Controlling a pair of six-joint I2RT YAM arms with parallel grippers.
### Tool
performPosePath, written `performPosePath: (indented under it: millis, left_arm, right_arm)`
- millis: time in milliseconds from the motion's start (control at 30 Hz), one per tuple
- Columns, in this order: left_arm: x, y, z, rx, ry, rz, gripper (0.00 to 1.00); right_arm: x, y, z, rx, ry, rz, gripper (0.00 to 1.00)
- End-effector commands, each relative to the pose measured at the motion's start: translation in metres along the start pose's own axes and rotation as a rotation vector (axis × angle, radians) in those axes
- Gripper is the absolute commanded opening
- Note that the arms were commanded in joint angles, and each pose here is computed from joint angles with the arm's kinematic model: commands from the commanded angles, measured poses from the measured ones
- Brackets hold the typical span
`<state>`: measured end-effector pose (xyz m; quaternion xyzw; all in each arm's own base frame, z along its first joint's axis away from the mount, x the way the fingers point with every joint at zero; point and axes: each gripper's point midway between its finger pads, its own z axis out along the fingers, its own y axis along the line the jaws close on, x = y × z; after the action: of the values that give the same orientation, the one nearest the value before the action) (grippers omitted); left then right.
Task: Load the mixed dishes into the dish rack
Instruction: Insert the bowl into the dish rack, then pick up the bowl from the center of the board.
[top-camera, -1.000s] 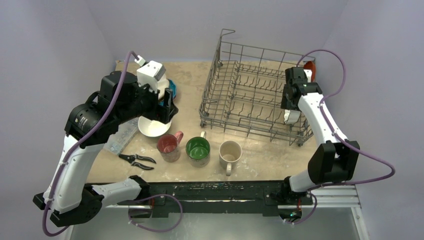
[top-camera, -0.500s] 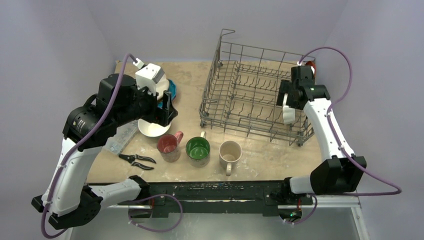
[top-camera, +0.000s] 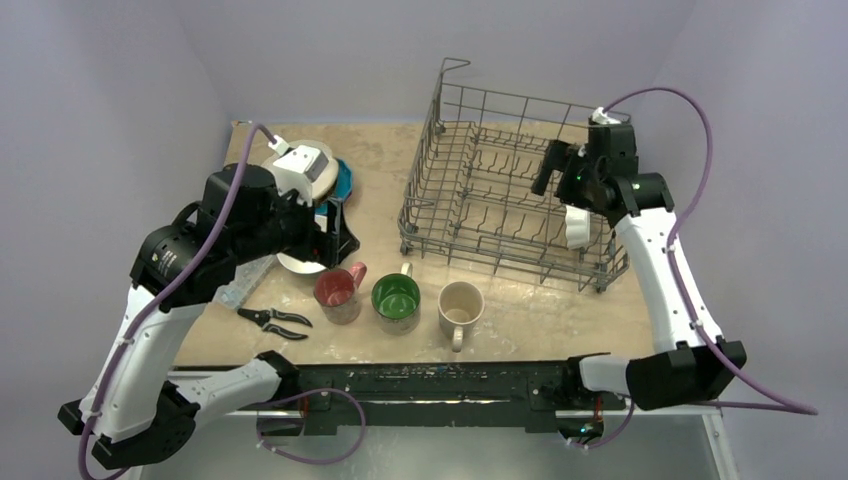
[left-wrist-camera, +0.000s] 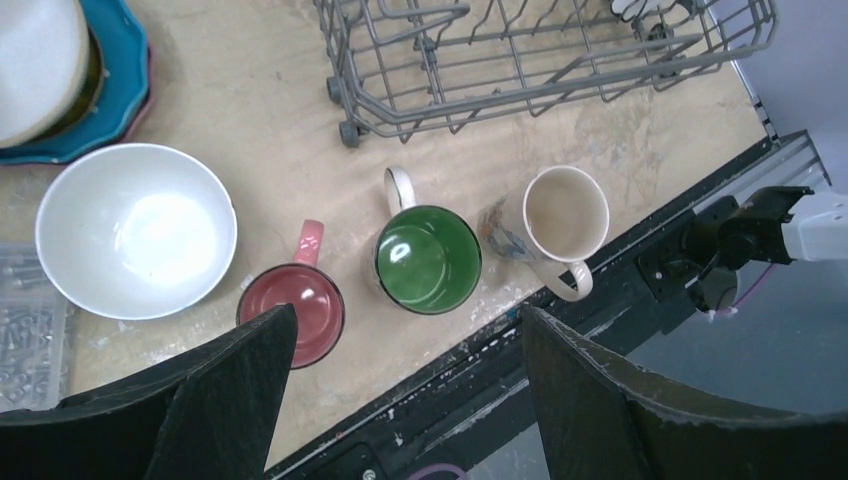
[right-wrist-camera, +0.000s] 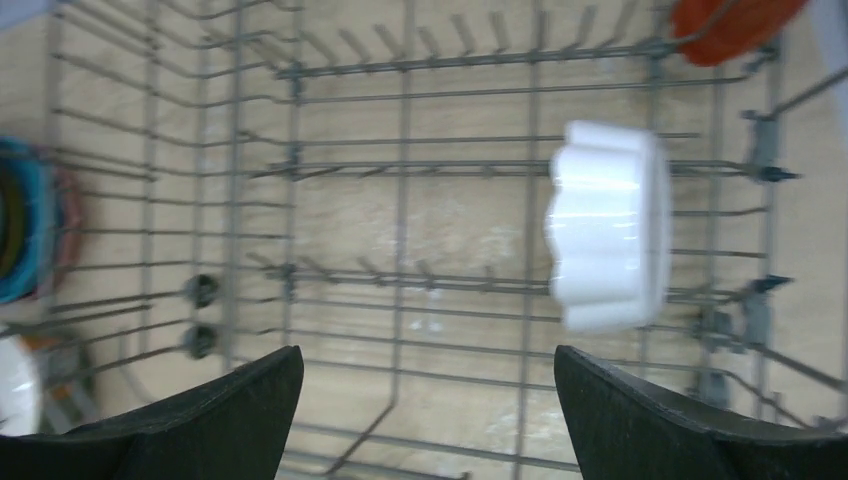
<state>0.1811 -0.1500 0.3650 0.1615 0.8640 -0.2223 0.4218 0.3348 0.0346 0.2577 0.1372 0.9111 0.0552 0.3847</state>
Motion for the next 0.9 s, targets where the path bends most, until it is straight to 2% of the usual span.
performPosePath:
  millis: [0, 133, 333, 467, 633, 867]
  left_arm:
    - [0.005, -0.011, 0.004, 0.06, -0.006, -0.075, 0.82]
    - [0.023, -0.014, 0.011, 0.086, 0.03, -0.141, 0.83]
    - [0.036, -0.011, 0.011, 0.057, 0.067, -0.224, 0.9]
    - [0.041, -0.003, 0.016, -0.005, 0.074, -0.301, 0.95]
    - [0.047, 0.0, 0.029, -0.055, 0.084, -0.49, 0.95]
    - [0.051, 0.025, 0.041, -0.195, 0.095, -0.624, 0.97]
  right_arm:
    - [0.002, 0.102, -0.039, -0.359, -0.022, 0.065, 0.98]
    - [0.031, 0.166, -0.065, -0.507, 0.021, 0.015, 0.98]
    - [0.053, 0.2, -0.086, -0.617, 0.034, -0.05, 0.98]
    - [0.054, 0.2, -0.088, -0.635, 0.021, -0.117, 0.98]
    - [0.058, 0.184, -0.104, -0.618, 0.035, -0.247, 0.98]
    - [0.099, 0.158, -0.127, -0.72, 0.077, -0.287, 0.98]
